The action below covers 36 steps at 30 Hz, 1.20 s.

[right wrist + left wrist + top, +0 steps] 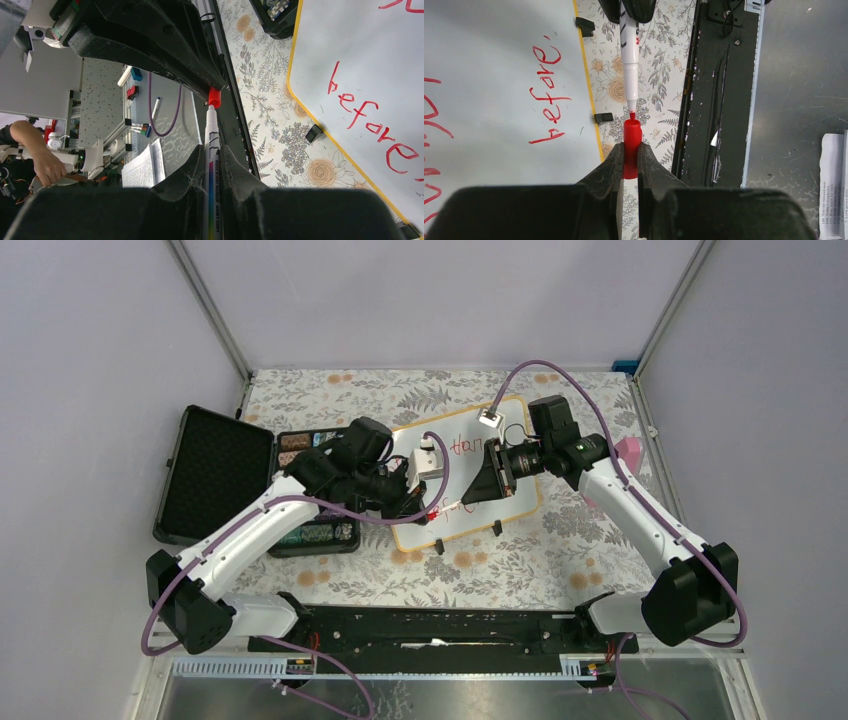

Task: Write a sentence on the whiteboard
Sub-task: Close the whiteboard marker at the center of the board.

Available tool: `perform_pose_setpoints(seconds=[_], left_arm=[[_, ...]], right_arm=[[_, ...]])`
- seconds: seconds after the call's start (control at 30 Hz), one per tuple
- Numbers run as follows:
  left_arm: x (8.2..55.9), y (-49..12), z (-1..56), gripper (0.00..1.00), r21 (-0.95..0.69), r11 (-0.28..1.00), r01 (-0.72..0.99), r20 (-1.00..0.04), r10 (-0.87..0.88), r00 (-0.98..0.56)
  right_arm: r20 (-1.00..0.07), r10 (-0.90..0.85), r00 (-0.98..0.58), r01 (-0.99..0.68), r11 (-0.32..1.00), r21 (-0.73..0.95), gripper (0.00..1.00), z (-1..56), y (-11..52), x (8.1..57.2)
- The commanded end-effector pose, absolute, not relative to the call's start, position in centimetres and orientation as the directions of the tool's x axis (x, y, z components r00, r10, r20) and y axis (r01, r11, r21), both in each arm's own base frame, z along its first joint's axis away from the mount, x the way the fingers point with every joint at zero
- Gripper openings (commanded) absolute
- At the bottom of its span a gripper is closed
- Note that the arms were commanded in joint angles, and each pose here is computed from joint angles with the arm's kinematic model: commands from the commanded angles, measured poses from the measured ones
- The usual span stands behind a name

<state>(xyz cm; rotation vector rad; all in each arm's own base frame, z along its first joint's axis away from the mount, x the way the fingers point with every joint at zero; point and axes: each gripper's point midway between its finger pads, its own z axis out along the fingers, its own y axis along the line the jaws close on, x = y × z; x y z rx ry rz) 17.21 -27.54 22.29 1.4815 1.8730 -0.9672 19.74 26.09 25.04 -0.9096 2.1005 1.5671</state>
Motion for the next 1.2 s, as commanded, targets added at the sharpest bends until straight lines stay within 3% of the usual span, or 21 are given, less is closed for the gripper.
perform_pose_setpoints(seconds=[0.0, 1.17], left_arm=[[17.5, -28.8, 24.4, 0.0, -0.172, 0.09, 0.981, -0.833, 0.518, -0.193], [16.9, -28.7, 26.0, 0.0, -0.197, 0.069, 0.978, -0.854, 0.478, -0.206]], right_arm=[[-0.661, -0.279, -0.697, -0.71, 0.134, 0.692, 0.0, 26.4, 26.6, 19.3], [-0.665, -0.285, -0.691, -0.718, 0.157, 0.678, 0.0, 25.8, 26.6, 19.6]])
